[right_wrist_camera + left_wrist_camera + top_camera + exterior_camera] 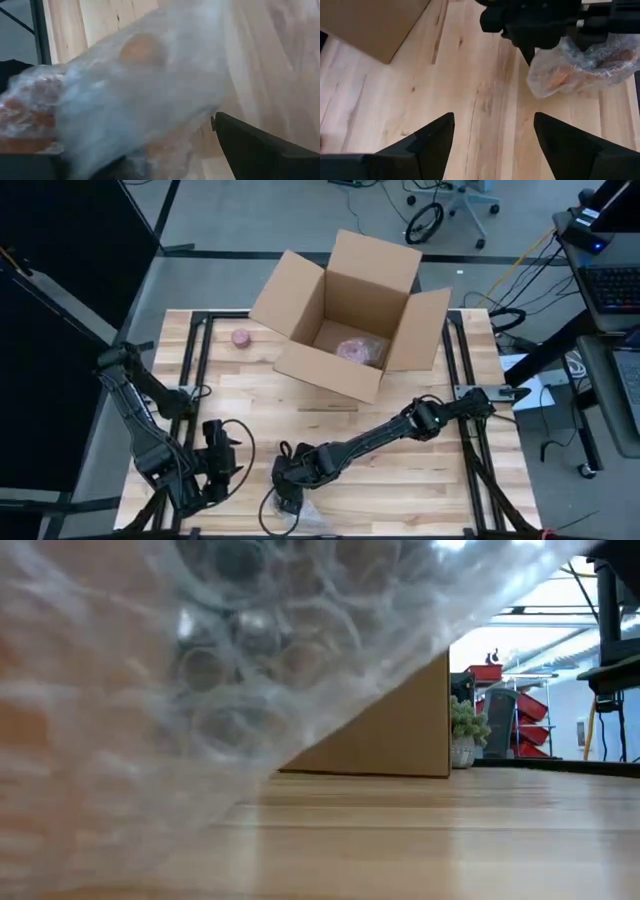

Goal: Wrap mug
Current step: Put the wrapped yellow cup into the box

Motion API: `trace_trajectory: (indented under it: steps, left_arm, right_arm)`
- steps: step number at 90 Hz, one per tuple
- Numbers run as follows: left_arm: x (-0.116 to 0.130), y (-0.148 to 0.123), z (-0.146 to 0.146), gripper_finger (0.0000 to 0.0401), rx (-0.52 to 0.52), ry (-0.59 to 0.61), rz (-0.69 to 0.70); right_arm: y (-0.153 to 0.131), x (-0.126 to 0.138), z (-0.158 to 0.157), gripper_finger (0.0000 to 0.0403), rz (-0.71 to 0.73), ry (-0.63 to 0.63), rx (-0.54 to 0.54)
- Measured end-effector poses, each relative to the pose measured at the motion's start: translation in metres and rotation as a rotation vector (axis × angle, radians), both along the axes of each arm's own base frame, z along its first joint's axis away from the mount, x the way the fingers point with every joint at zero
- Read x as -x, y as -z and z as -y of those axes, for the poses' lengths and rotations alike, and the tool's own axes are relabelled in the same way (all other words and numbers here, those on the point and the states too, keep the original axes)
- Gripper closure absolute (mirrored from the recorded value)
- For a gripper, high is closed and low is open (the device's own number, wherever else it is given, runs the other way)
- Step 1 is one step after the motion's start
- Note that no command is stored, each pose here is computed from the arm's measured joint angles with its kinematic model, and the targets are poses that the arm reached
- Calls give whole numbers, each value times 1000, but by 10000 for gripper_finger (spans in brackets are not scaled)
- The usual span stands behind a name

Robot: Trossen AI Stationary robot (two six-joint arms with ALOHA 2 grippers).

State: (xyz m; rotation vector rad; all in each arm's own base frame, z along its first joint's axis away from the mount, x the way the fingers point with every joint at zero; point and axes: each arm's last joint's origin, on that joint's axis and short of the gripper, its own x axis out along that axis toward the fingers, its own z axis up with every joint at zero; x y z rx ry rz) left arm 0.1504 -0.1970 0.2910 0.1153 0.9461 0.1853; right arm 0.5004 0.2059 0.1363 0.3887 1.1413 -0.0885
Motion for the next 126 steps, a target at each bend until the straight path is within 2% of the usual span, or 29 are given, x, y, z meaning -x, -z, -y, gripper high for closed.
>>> trace_trajectory:
  steps: [11, 62, 97, 108, 126]
  left_arm:
    - [0, 0, 0, 138, 1, -1, 0]
    - [0, 0, 0, 138, -11, 15, -3]
    - [0, 0, 0, 138, -11, 15, -4]
    - [0, 0, 0, 138, -12, 15, -4]
    - [0, 0, 0, 138, -12, 15, -4]
  right_arm:
    - [12, -1, -1, 156, -22, 10, -20]
    - [12, -1, -6, 263, -14, 71, -59]
    - [11, -2, -9, 312, 21, 6, -37]
    - [11, -2, -10, 339, 24, 4, -33]
    - [8, -2, -13, 341, 41, -13, -36]
